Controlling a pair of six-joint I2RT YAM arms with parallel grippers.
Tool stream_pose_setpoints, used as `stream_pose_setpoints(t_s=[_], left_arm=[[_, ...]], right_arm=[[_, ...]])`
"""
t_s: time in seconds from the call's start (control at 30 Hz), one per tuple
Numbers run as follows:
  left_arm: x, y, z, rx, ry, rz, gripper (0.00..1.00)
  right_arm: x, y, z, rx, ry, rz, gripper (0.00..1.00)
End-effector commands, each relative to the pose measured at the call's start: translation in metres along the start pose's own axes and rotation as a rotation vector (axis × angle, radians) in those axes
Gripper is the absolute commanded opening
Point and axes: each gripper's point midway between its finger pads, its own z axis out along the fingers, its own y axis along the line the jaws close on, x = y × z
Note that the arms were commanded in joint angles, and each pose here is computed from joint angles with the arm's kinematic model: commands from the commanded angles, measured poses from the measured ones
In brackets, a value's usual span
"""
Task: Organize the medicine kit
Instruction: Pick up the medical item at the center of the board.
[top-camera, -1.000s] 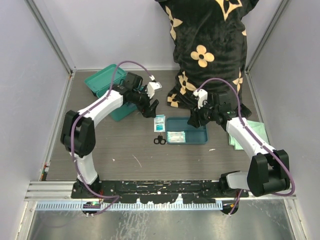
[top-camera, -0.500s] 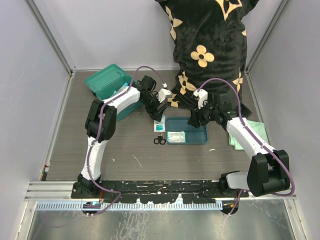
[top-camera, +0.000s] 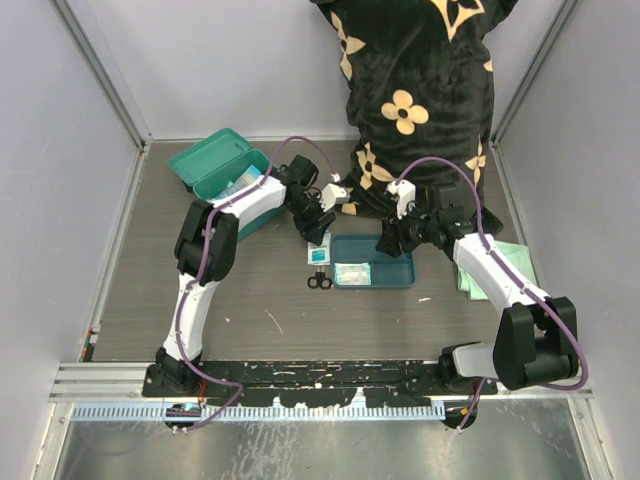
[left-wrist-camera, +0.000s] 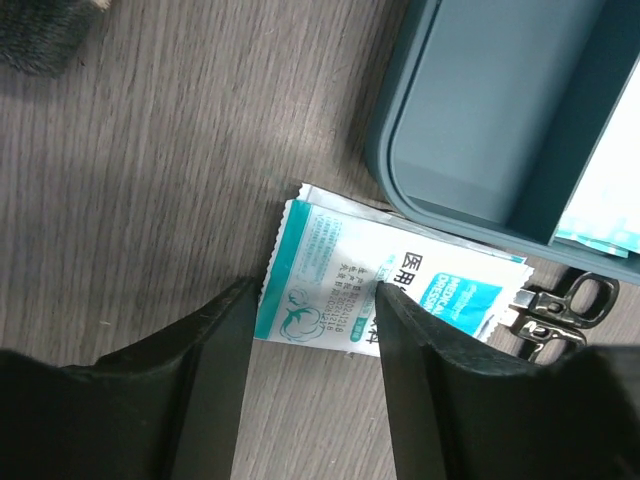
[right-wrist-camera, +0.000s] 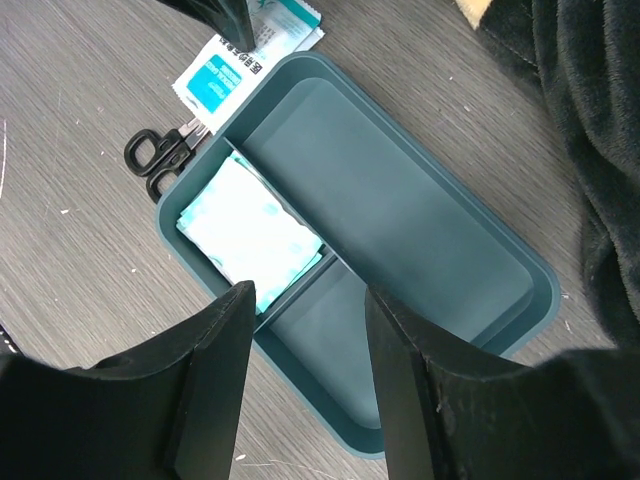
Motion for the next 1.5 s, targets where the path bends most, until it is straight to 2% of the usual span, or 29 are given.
stream_pose_setpoints(t_s=[0.0,0.37,0.7,1.13,1.47], left_arm=[[0.003,-0.007,-0.002,-0.007,0.006,0.030,0.50],[0.005,-0.007,-0.006,-0.068,-0.026,0.008,0.28],[-0.005,-0.015,-0.028,-0.063,-0.030,0.038,0.00],[-0.019,-0.040,-0.068,-0.036,-0.065,0.122,0.00],[-0.030,-0.072,-0.089,0.026,-0.174,0.158,0.00]], right_arm=[[-0.006,0.001,-0.001,-0.017,-0.018,-0.018,0.54],[-0.001,-0.001,0.002,-0.022,0.002,-0.009,0.54],[0.000,-0.003,0.002,-0.017,0.003,-0.006,0.54],[-0.002,0.003,0.002,-0.057,-0.009,-0.011,0.54],[-0.030,0.044,0.010,-0.302,-0.192,-0.001,0.53]])
